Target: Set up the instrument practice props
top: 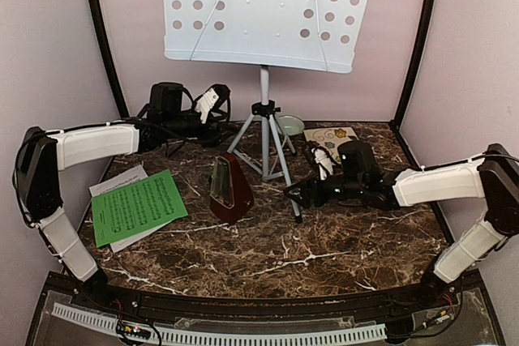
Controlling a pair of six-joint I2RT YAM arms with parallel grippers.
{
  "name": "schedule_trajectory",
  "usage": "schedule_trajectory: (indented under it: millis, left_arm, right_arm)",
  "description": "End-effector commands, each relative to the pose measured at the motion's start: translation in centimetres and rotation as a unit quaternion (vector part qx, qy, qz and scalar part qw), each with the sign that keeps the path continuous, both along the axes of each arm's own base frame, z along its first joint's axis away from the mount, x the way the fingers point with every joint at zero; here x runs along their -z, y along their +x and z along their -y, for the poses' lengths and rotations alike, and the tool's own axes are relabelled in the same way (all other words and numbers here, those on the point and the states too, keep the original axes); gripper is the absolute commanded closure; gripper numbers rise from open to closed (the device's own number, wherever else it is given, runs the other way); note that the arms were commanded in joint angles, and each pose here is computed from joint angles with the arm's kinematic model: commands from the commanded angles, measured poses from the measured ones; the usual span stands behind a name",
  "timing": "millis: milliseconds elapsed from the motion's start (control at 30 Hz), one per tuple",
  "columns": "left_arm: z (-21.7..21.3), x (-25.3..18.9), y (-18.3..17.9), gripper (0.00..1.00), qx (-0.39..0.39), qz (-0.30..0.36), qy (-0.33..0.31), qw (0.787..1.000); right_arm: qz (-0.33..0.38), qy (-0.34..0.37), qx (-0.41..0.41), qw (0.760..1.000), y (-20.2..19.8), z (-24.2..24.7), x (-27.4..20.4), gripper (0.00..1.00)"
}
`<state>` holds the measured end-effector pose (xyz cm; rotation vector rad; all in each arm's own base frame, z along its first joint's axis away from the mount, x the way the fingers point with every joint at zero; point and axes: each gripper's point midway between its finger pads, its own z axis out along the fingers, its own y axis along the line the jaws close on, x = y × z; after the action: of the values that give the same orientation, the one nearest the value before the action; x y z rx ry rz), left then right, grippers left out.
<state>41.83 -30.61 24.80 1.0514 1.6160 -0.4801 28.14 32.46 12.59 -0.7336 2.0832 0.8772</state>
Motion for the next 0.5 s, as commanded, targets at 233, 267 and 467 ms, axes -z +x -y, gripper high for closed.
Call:
schedule_trajectory:
  millis: [233, 267, 467]
  left_arm:
    - [-4.8, -3.0, -2.7, 0.29, -0.119, -0.057, -0.079, 0.988]
    - [-5.1, -2.8, -3.4, 0.28, -0.122, -0.066, -0.086, 0.987]
    - [-7.1, -1.5, -7.8, 0.26, -0.128, -0.105, -0.132, 0.977]
  right_arm:
    - [0.069, 0.058, -0.016, 0.996, -0.3, -0.5, -7.0, 0.04]
    - [0.074, 0.062, -0.014, 0.995, -0.3, -0.4, -7.3, 0.03]
    - [0.087, 0.077, -0.012, 0.993, -0.1, -1.2, -8.6, 0.03]
